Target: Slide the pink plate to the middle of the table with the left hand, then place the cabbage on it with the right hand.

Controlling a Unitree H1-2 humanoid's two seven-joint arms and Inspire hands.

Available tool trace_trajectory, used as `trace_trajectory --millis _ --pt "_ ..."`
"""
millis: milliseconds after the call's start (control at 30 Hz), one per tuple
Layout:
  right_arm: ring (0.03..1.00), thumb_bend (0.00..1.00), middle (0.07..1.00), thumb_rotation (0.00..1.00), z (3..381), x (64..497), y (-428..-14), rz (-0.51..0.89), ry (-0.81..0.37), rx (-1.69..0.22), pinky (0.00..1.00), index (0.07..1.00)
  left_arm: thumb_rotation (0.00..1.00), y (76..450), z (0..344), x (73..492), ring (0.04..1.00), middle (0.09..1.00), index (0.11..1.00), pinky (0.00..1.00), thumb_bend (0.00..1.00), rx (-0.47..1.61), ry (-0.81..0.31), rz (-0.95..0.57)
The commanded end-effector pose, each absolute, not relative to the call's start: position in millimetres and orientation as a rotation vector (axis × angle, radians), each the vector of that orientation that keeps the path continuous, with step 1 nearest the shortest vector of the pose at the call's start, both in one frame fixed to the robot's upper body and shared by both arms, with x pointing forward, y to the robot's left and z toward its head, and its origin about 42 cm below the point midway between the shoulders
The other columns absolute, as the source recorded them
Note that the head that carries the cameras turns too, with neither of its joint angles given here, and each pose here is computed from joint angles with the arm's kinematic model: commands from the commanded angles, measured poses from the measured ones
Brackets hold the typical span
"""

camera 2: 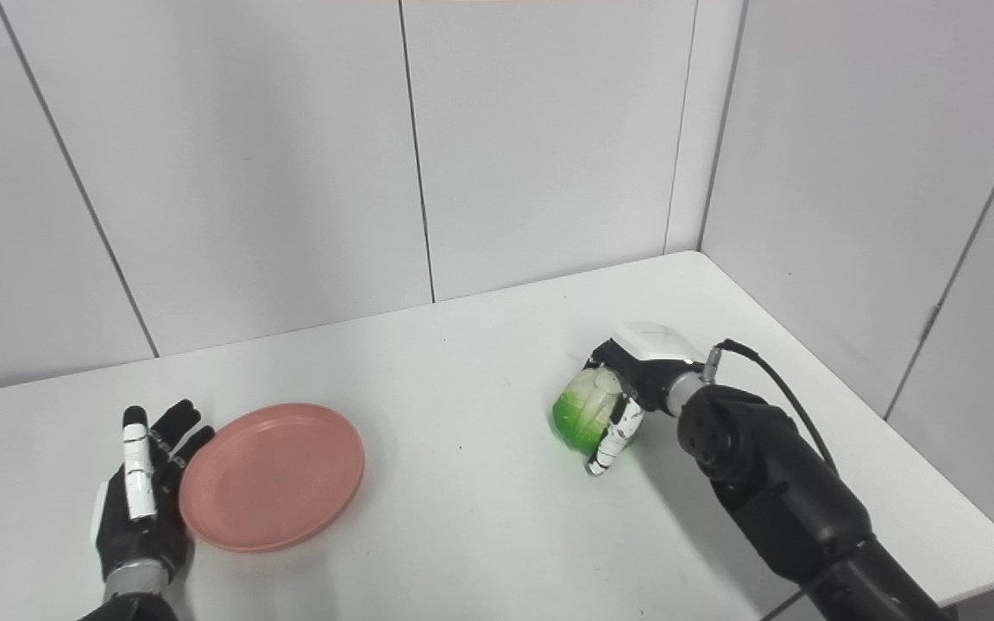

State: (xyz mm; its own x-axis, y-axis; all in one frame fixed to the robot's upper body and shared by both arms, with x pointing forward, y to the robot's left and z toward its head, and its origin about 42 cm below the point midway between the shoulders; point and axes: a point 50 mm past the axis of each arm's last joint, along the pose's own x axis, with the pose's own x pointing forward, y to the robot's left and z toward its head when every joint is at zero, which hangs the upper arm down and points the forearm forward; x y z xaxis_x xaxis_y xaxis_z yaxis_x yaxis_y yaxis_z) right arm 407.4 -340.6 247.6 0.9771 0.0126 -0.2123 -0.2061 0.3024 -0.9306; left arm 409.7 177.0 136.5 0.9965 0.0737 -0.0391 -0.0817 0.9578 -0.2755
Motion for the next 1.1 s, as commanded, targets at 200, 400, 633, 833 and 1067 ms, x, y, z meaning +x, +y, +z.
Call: trace_trajectory --millis 200,400,633,833,1067 --pt "0.312 0.53 0.482 0.0 326 411 -330 0.115 -0.08 -1.267 0.22 0.493 0.95 155 148 412 0.816 0.84 0.743 0.91 0.65 -0.281 0.009 0.061" --pt "0.348 0.53 0.483 0.0 342 416 -316 0.151 -0.172 -1.232 0.26 0.492 0.93 137 141 409 0.786 0.822 0.738 0.84 0.65 -0.275 0.022 0.07" --pt "0.298 0.53 0.48 0.0 348 432 -296 0.209 -0.235 -1.221 0.21 0.491 0.97 120 133 405 0.786 0.841 0.737 0.81 0.64 -0.233 0.022 0.082" --pt "0.275 0.53 0.478 0.0 348 450 -274 0.261 -0.299 -1.2 0.19 0.491 1.0 109 124 404 0.794 0.849 0.735 0.84 0.6 -0.219 0.026 0.085" --pt "0.328 0.53 0.482 0.0 338 464 -238 0.32 -0.352 -1.153 0.25 0.491 1.0 101 118 402 0.806 0.864 0.744 0.85 0.6 -0.242 0.036 0.08"
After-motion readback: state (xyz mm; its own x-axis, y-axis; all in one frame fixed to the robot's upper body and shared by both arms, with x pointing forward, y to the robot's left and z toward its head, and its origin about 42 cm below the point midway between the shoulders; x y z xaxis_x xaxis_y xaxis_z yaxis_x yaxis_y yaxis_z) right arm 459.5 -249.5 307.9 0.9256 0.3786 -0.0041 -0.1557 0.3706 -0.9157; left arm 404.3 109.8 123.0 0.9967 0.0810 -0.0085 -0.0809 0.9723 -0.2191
